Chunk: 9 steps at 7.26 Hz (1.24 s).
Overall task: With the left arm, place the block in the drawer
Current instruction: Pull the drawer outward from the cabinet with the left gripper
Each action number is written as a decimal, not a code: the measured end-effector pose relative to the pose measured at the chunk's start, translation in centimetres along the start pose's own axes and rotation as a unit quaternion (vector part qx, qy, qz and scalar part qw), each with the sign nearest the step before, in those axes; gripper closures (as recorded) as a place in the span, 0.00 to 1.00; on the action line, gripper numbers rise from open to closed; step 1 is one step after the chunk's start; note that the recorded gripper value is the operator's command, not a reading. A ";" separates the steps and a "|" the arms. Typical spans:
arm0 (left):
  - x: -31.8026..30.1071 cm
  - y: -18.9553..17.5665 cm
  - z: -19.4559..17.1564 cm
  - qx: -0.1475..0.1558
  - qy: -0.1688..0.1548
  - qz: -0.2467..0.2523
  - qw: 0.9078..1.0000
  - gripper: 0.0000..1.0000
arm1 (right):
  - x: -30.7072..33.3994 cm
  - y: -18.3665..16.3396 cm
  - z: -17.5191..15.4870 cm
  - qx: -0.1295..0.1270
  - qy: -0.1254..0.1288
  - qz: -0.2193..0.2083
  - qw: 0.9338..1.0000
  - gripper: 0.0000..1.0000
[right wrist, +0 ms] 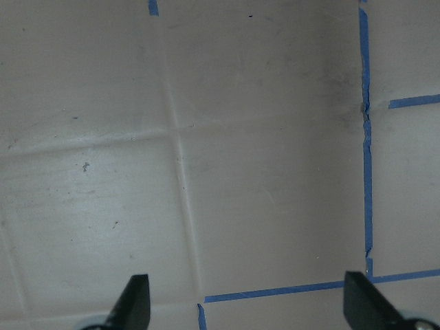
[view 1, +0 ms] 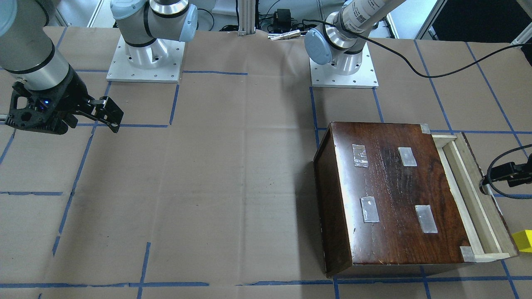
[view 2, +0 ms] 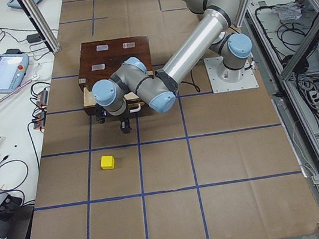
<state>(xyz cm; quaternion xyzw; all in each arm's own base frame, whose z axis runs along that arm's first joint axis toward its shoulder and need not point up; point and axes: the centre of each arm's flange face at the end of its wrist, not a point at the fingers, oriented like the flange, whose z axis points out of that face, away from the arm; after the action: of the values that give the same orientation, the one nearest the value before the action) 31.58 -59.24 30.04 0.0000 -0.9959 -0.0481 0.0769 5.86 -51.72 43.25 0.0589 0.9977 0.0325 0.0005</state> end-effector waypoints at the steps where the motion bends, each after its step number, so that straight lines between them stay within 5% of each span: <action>1: -0.4 0.0 -0.1 -0.002 -0.006 -0.001 1.000 0.01 | 0.0 0.0 0.0 0.000 0.000 0.000 1.000 0.00; 9: -3.3 -0.3 -0.2 0.006 -0.018 0.004 1.000 0.02 | 0.0 0.0 0.0 0.000 0.000 0.000 1.000 0.00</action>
<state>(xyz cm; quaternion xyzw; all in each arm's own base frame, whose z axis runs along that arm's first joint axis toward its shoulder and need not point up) 34.92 -59.49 29.71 -0.0040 -0.9974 -0.0421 0.0590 5.86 -51.72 43.24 0.0593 0.9977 0.0327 0.0005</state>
